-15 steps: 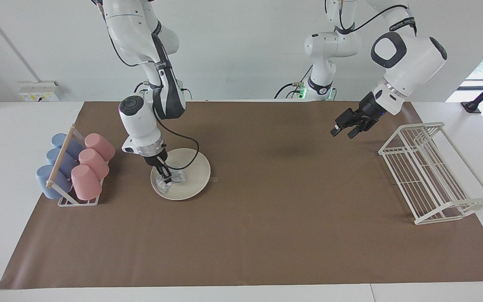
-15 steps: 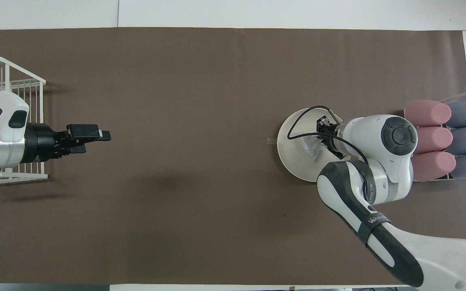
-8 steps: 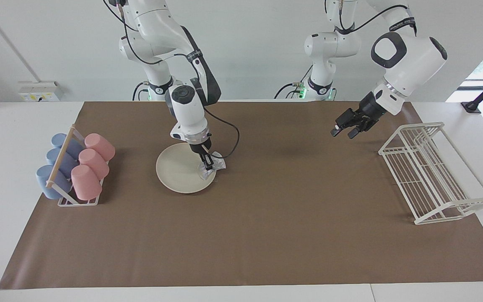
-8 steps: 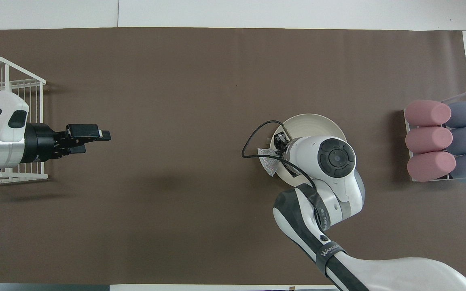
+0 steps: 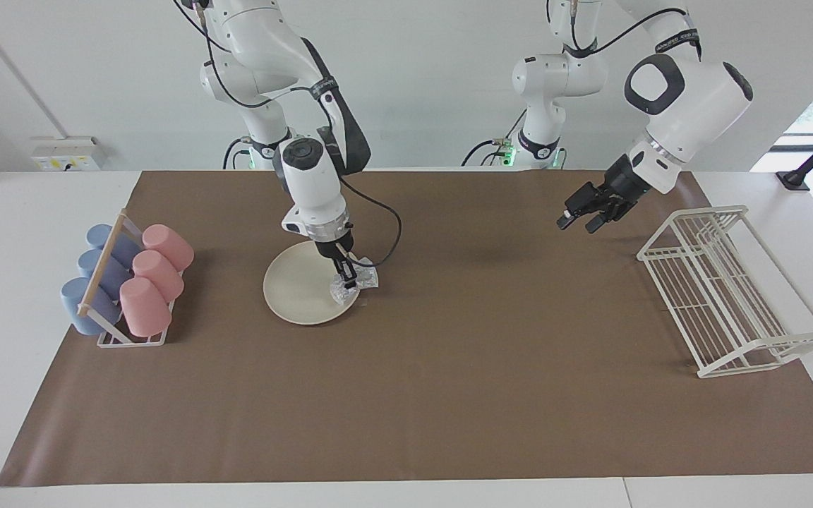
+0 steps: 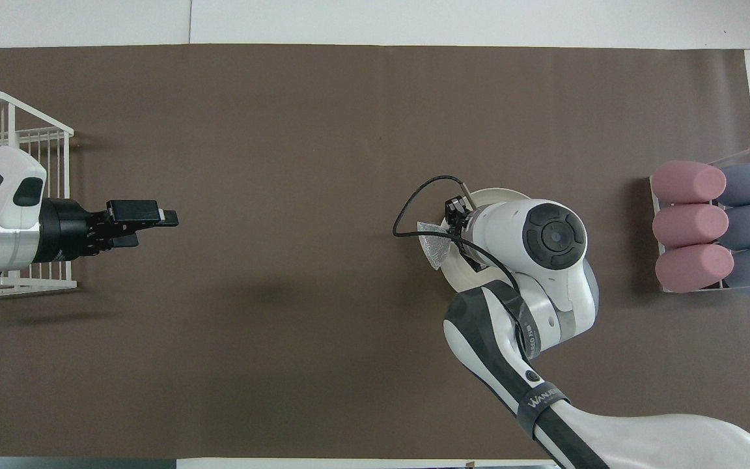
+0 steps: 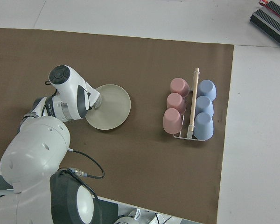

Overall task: Wipe plate with sponge
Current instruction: 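Rub the scrubber over the plate surface with the right gripper, then carry the scrubber back to the left gripper and hand it over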

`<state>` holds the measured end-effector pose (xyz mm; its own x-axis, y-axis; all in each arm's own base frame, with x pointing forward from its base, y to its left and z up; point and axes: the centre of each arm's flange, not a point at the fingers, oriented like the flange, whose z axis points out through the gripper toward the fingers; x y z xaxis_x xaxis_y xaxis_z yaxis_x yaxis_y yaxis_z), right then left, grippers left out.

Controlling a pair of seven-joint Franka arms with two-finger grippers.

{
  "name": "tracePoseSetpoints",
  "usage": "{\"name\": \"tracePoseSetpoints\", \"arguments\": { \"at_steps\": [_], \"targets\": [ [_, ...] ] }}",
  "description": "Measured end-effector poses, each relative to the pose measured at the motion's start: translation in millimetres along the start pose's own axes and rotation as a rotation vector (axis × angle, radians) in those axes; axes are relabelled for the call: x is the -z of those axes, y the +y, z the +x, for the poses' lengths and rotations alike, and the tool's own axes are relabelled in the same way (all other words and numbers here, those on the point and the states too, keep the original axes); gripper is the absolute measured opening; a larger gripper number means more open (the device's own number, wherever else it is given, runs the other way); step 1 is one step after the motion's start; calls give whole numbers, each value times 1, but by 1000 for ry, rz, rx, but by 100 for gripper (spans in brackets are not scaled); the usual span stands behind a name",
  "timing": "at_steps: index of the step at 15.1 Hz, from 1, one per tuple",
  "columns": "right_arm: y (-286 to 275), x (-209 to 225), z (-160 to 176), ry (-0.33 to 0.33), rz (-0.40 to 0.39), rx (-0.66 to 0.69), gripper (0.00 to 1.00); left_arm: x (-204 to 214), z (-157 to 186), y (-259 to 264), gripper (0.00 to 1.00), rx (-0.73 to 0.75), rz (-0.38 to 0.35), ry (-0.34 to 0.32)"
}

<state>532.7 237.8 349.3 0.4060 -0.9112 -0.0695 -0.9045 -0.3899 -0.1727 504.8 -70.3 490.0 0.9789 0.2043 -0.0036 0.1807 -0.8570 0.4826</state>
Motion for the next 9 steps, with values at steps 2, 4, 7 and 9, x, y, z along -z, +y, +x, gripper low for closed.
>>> {"name": "tracePoseSetpoints", "arguments": {
  "at_steps": [2, 4, 7, 9],
  "targets": [
    [-23, 37, -2, -7, -9, 3, 9, 0, 0, 0, 100, 1, 0, 1],
    [-42, 70, -6, -12, 8, -8, 9, 3, 1, 3, 100, -2, -2, 9],
    [-61, 104, -24, -24, 62, -83, 9, 7, 2, 10, 100, -15, -5, 17],
    [-72, 120, -54, -44, 86, -140, 9, 5, 1, 16, 100, -18, -10, 14]
  ]
}}
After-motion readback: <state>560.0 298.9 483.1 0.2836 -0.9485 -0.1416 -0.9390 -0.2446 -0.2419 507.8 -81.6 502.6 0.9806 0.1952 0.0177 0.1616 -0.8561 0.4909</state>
